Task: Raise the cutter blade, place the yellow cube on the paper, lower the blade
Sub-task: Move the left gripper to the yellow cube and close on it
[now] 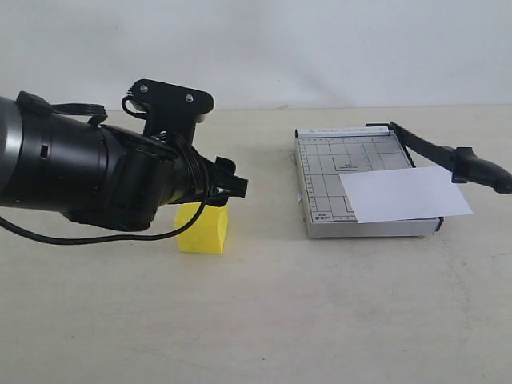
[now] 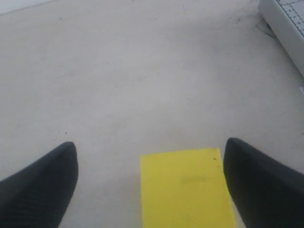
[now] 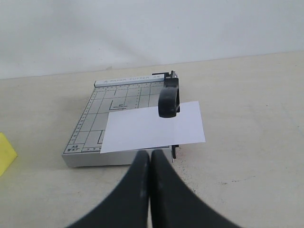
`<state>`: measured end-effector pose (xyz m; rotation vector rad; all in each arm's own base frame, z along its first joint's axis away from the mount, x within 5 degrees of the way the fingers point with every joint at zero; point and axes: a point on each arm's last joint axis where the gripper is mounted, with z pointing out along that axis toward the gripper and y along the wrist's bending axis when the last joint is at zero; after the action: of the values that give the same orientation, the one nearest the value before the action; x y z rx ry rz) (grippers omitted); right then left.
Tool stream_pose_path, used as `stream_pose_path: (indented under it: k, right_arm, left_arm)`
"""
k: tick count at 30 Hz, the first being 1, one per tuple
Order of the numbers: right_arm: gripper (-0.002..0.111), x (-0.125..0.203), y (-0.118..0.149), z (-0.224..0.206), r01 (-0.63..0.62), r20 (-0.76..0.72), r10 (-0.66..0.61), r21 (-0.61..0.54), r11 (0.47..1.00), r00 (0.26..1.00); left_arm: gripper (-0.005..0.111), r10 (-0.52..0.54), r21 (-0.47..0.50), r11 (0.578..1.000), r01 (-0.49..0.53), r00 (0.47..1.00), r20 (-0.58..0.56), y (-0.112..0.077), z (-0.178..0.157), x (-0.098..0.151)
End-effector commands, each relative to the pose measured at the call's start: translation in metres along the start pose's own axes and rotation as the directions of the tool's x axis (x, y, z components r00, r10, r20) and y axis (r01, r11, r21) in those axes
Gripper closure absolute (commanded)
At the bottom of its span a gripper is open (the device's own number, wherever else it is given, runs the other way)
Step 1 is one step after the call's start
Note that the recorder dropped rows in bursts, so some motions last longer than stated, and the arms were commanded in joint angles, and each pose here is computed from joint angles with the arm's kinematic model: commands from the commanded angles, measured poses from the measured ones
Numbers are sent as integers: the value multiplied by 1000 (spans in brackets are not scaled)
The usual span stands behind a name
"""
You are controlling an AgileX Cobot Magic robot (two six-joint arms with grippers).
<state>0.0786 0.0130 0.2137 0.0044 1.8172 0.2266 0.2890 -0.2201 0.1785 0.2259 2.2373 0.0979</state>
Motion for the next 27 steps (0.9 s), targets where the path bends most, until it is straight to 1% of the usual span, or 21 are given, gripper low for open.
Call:
stream_pose_path:
  k: [1,2,6,8,11,15,19,23,27]
  right_arm:
    - [108,1,0,0,3,3,-3,0,1000,1000]
    - [108,1,0,0,3,3,-3,0,1000,1000]
    - [108,1,0,0,3,3,-3,0,1000,1000]
    - [108,1,0,0,3,3,-3,0,1000,1000]
    - [108,1,0,0,3,3,-3,0,1000,1000]
    - [108,1,0,0,3,3,-3,0,1000,1000]
    - [108,1,0,0,3,3,-3,0,1000,1000]
    - [108,1,0,0,3,3,-3,0,1000,1000]
    - [108,1,0,0,3,3,-3,0,1000,1000]
  left_arm:
    - [28,-35,19,999,35,999,-16,2,3,2]
    - [28,-30,34,999,31,999,-27,1,4,5]
    - [28,-14,30,999,16,998,-64,4,8,17]
    - [28,-10,61,998,15,997,-75,2,8,20]
    - [28,-8,86,996,15,997,-80,0,8,21]
    - [28,50,132,990,-40,996,-78,-4,7,21]
    - [28,50,164,986,-36,995,-81,-7,6,21]
    - [28,50,168,985,-36,995,-81,-7,6,21]
    - [28,34,150,989,-20,996,-86,0,10,19]
